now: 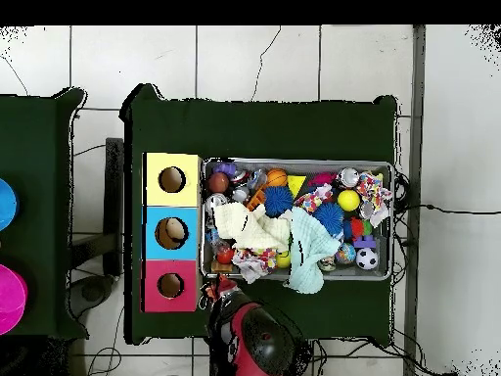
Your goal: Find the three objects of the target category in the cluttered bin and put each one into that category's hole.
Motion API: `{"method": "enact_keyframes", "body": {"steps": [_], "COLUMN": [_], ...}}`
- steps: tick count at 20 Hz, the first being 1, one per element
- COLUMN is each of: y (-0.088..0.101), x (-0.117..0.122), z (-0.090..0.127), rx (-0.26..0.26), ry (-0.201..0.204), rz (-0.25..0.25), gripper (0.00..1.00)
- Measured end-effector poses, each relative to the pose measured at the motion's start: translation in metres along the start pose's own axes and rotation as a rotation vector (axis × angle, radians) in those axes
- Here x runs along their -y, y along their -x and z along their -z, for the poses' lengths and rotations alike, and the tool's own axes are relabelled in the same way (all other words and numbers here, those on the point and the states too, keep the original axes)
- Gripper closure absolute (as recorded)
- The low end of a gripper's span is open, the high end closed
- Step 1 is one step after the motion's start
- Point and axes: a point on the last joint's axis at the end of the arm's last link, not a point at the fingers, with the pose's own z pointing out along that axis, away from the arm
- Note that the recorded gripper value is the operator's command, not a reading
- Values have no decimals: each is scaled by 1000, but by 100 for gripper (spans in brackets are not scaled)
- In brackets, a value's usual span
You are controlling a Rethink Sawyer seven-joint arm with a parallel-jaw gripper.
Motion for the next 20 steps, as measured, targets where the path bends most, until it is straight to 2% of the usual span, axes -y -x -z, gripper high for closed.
{"method": "enact_keyframes", "body": {"steps": [5, 14, 20], "y": [-5, -31, -32], "x": [4, 9, 12], "z": [-7, -24, -26], "rx": [30, 50, 65], "ry": [3, -24, -23], "rz": [-19, 19, 12], "gripper": [100, 100, 100]}}
